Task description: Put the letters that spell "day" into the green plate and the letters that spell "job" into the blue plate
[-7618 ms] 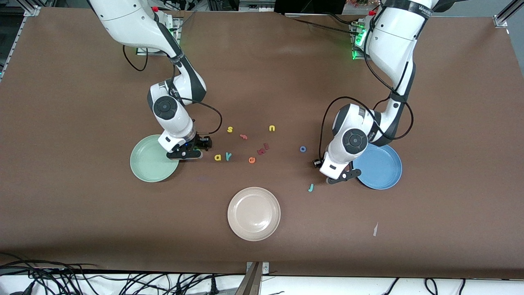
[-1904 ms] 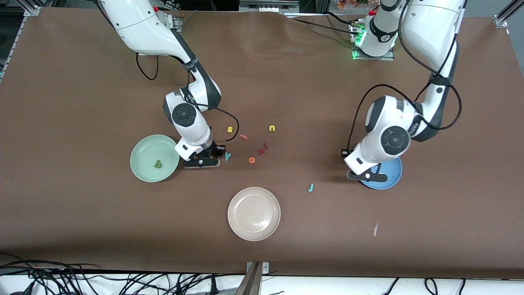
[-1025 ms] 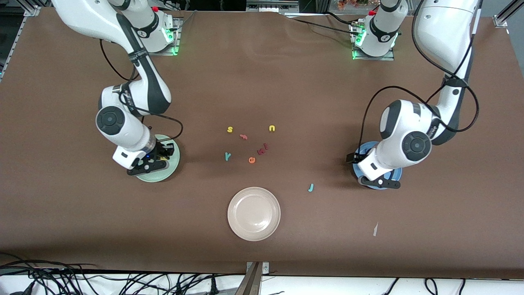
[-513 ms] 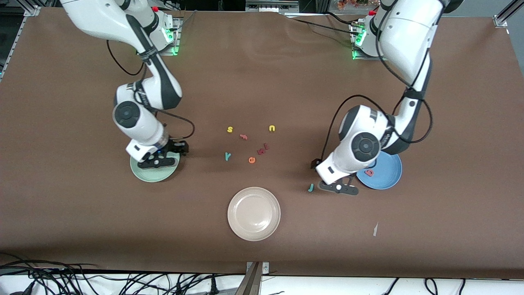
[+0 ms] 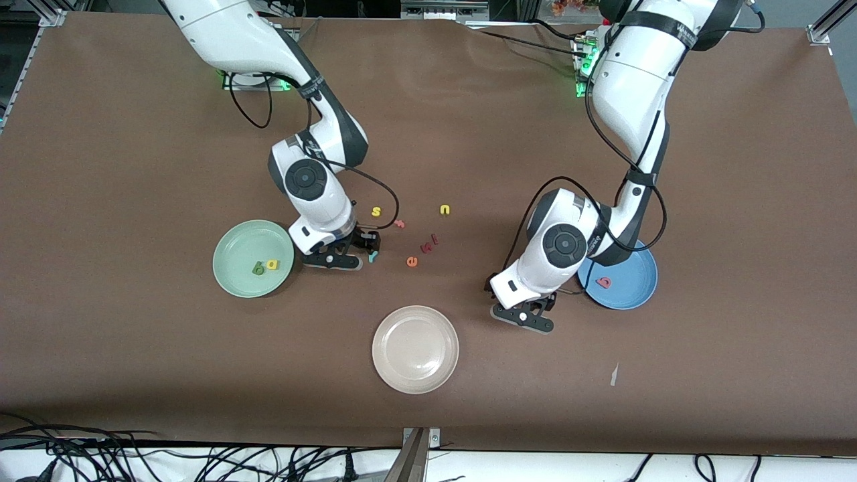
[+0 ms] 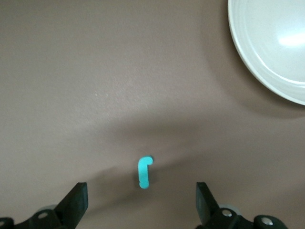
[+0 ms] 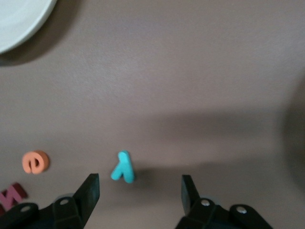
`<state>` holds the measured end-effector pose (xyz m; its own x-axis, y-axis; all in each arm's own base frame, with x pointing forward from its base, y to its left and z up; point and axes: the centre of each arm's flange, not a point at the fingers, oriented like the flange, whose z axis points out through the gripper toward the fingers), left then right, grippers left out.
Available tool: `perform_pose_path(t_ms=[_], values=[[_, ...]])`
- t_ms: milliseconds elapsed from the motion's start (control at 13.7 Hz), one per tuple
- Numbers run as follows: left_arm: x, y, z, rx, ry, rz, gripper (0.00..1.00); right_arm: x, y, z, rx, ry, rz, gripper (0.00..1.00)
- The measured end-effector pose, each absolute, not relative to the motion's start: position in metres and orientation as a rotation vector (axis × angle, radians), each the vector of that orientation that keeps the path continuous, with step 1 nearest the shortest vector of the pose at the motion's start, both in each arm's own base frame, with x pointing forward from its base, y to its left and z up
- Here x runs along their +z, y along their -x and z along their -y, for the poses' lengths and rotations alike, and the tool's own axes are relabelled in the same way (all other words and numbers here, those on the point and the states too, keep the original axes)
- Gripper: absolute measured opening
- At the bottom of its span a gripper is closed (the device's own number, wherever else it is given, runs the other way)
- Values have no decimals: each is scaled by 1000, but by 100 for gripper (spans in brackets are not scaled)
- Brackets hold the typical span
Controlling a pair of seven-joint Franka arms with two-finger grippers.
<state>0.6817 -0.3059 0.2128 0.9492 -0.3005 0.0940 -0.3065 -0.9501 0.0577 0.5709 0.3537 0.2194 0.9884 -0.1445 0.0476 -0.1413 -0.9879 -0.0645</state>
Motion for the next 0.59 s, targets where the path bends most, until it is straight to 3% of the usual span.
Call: perform_pose_path(t_ms=[513, 586], values=[[188, -691, 312, 132, -3021, 555, 100, 183, -562, -383, -105, 3055, -253, 76], [183, -690, 312, 124, -3023, 557, 100, 179, -560, -385, -108, 3063, -245, 70]])
